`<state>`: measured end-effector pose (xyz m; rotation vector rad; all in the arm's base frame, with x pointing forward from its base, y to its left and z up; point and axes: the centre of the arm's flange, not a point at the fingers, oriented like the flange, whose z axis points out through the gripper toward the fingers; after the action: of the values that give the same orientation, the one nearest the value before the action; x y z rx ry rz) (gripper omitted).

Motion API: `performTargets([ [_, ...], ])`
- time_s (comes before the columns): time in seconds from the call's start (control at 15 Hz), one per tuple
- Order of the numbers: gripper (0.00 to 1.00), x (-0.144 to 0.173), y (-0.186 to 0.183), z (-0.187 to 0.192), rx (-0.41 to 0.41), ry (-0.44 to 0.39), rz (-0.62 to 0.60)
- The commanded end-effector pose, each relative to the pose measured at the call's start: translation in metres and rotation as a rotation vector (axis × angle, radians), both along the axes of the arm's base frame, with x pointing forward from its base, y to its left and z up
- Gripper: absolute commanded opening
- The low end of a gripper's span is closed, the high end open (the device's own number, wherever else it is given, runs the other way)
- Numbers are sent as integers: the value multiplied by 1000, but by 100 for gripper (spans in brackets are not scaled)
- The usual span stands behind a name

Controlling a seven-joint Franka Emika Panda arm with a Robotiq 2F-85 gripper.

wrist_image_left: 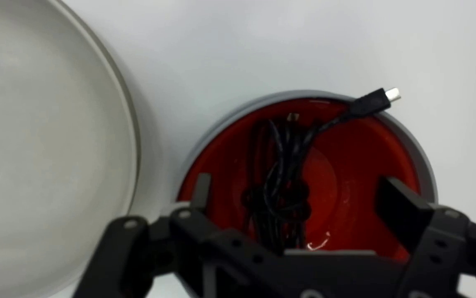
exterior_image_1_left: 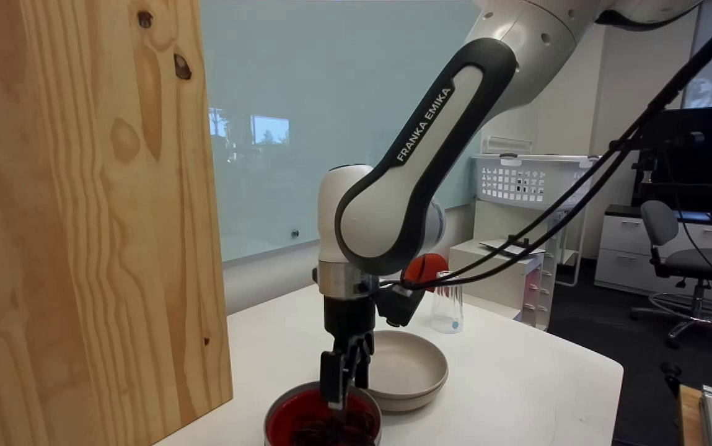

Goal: Remove the black cable from the orange bowl and put it on the table

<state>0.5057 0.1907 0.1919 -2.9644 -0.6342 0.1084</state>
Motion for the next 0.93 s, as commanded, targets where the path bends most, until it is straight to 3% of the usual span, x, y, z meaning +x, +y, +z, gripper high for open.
performTargets([
  [0.0, 100, 4, -5, -21, 15, 36, 8],
  [0.13, 100, 4, -7, -25, 12, 47, 4],
  [0.2, 75, 5, -8, -28, 16, 55, -2],
  [0.27, 74, 4, -10, -30, 13, 60, -7],
  [0.87, 5, 6, -18, -31, 16, 66, -13],
])
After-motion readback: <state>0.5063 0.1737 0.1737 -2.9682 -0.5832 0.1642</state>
